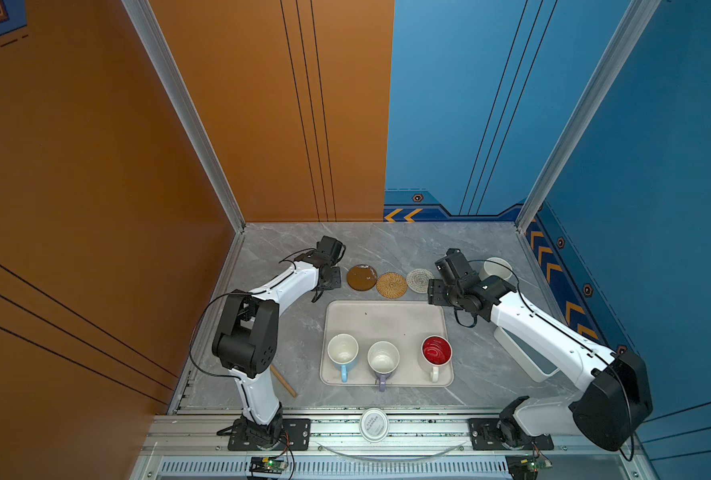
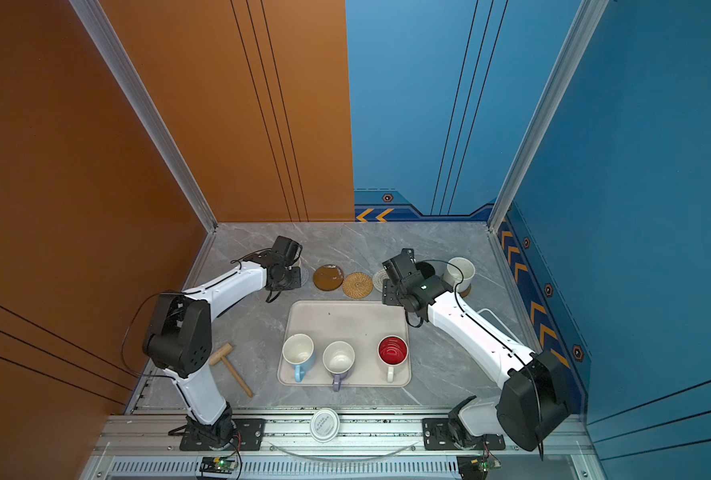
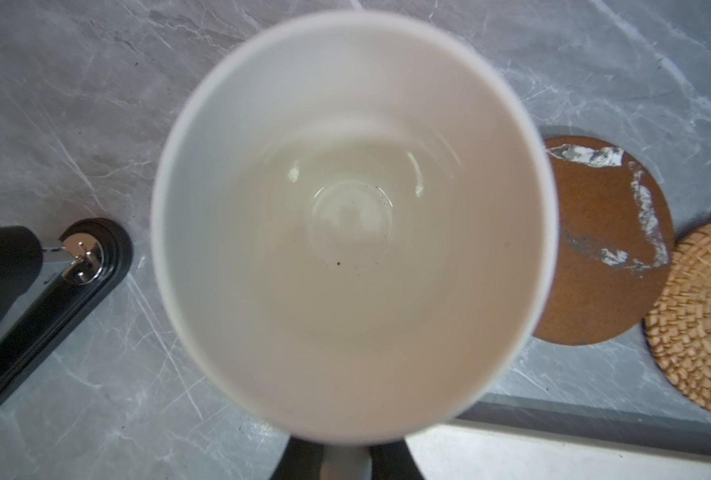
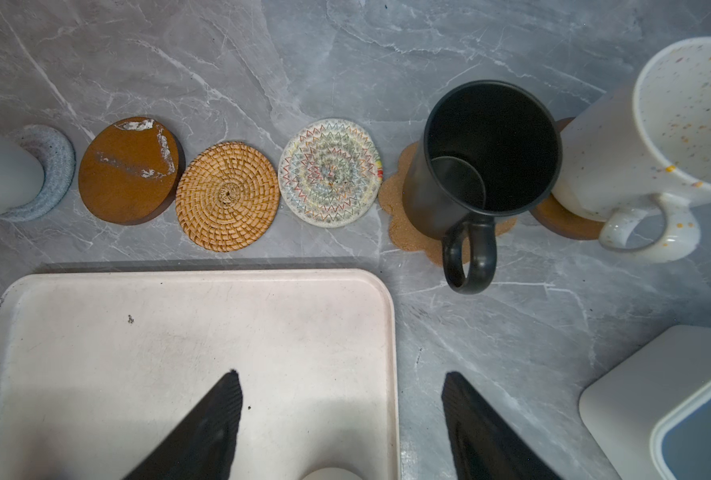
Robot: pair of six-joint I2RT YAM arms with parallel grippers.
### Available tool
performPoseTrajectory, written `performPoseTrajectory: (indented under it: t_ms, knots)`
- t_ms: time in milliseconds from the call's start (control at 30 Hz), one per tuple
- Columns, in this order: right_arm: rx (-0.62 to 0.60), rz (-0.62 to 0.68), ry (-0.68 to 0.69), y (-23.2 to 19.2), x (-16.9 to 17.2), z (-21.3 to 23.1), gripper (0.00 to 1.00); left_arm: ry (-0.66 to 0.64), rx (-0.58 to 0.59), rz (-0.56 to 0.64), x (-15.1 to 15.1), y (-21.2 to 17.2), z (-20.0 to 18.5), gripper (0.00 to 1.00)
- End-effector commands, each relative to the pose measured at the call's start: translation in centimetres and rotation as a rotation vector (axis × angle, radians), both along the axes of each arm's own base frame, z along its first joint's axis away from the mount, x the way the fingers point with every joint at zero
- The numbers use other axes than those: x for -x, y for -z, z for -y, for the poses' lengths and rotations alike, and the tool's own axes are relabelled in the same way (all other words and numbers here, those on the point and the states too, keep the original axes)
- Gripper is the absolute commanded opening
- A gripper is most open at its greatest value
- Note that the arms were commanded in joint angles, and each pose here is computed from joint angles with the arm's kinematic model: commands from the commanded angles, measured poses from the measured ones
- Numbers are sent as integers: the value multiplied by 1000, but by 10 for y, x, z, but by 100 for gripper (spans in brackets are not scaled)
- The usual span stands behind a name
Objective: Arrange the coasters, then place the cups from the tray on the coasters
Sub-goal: 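Lower the white mug onto the blue-grey woven coaster and release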
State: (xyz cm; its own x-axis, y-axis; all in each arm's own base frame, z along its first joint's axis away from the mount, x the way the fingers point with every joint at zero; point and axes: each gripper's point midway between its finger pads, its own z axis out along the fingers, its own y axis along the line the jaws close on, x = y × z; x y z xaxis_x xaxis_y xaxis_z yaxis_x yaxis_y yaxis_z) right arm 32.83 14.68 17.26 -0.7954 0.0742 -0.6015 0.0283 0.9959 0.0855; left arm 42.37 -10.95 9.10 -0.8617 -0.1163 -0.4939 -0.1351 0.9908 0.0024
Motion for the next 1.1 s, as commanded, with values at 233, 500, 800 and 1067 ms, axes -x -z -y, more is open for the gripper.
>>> performPoseTrajectory:
  t_ms: [233,500,800,1067]
  knots:
    - [16,-21,5,3,2,-1,75,-16,19,43,-7,-7,0,37]
    - [13,-18,3,1,2,-2,75,-21,26,63,-3,-17,-1,52]
    - [30,16,-13,-18,6,-6,75,-20,62,146,15,-55,-3,59]
    - [61,44,-74,-35,25,-20,75,-4,103,273,49,-107,-5,64]
